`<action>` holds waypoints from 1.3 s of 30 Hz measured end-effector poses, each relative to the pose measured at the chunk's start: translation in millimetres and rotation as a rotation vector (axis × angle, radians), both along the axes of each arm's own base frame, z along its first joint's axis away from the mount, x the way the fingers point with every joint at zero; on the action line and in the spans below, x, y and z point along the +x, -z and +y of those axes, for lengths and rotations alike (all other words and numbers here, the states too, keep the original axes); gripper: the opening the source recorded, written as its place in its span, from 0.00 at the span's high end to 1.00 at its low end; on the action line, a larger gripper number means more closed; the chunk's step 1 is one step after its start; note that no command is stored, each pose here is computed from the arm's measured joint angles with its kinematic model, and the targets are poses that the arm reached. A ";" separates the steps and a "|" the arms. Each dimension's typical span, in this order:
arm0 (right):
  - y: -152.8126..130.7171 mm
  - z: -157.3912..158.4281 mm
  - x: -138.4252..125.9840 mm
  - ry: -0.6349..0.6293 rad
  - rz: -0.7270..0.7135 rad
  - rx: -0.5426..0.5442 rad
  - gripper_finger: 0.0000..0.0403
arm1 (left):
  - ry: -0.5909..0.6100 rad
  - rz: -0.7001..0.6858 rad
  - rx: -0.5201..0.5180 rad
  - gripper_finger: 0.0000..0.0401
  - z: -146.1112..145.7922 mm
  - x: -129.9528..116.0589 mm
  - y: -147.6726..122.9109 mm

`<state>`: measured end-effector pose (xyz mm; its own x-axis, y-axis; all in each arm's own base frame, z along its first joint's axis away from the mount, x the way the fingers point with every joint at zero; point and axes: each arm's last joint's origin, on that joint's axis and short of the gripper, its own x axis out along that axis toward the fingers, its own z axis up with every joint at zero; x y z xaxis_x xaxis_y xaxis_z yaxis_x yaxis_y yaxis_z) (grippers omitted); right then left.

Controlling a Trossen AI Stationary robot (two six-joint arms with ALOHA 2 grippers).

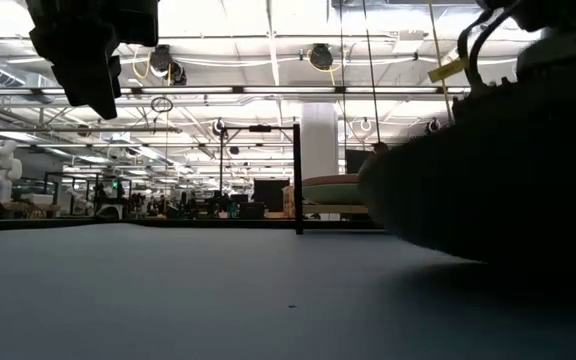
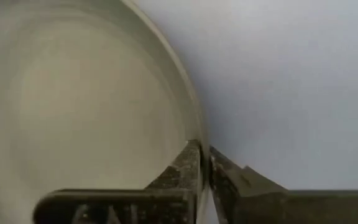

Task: Place and stack plates onto a shelf
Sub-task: Stack the black plate on top of the purple plate on the shelf

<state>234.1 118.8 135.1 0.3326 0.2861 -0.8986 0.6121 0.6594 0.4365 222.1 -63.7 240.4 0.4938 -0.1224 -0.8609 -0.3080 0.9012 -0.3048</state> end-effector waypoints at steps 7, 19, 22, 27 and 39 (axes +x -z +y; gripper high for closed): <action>-6.8 -1.7 -2.5 0.006 -0.022 0.008 0.99 | -0.015 -0.002 -0.003 0.99 0.1 0.3 -0.1; -65.5 -32.5 -16.7 0.195 -0.209 0.056 1.00 | -0.047 -0.135 -0.001 0.99 -1.0 10.4 -7.1; -80.6 -45.6 -21.5 0.254 -0.242 0.040 1.00 | -0.067 -0.150 0.018 0.99 -0.4 11.2 -7.7; -114.2 -69.0 -24.5 0.319 -0.292 -0.008 1.00 | -0.098 -0.163 0.036 0.99 0.4 11.8 -8.1; -190.6 -128.9 -39.6 0.390 -0.231 -0.217 1.00 | -0.140 -0.190 0.073 0.99 12.0 16.2 -9.5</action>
